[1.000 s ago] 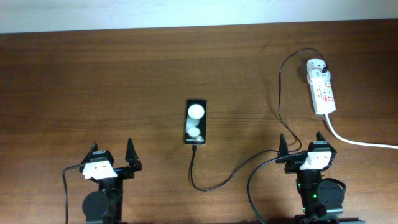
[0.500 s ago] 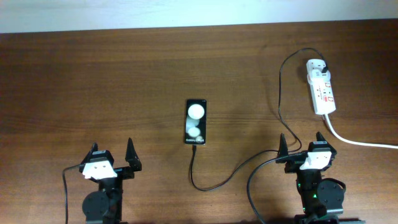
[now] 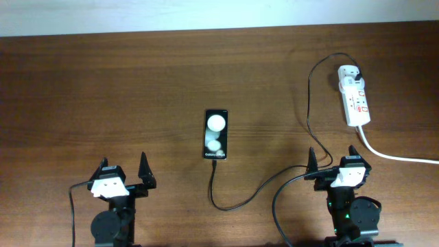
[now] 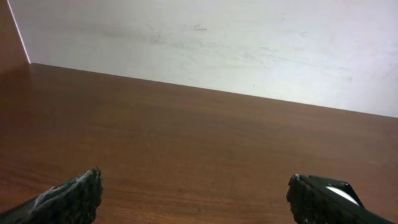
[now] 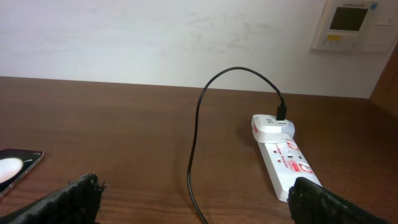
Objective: Plug charger to phone and switch on socket
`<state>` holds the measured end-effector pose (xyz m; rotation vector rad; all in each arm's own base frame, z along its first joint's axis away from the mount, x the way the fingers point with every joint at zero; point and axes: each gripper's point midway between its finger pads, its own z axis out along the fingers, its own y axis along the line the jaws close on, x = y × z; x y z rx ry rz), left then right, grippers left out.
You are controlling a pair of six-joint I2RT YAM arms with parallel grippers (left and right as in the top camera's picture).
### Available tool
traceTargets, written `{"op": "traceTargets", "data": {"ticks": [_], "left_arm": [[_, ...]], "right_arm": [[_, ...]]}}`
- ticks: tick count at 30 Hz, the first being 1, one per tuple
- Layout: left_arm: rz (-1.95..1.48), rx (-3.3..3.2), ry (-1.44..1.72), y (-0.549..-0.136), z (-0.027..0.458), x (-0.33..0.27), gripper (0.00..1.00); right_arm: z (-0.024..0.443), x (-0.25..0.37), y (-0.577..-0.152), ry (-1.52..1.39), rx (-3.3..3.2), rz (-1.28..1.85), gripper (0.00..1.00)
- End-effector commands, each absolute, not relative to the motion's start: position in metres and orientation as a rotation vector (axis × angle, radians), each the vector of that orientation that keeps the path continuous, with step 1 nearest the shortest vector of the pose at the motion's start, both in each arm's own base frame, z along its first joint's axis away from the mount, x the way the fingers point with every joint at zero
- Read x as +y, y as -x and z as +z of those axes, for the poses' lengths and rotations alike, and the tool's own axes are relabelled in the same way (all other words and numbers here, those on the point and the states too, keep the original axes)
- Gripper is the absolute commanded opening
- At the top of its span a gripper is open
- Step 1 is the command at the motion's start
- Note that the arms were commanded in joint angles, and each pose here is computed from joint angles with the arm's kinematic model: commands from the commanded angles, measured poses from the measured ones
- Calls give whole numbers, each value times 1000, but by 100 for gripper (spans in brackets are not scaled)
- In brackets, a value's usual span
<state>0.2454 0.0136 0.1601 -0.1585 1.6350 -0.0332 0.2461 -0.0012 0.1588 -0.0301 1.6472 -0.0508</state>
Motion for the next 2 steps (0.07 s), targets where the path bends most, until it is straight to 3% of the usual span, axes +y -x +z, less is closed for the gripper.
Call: {"op": "traceTargets", "data": {"ticks": [1, 2], "left_arm": [[-10, 1634, 161, -245, 158, 17, 99], [-10, 1634, 161, -245, 158, 17, 99]], "right_arm": [[156, -3, -246, 23, 1647, -57, 98], [156, -3, -246, 23, 1647, -57, 99]]}}
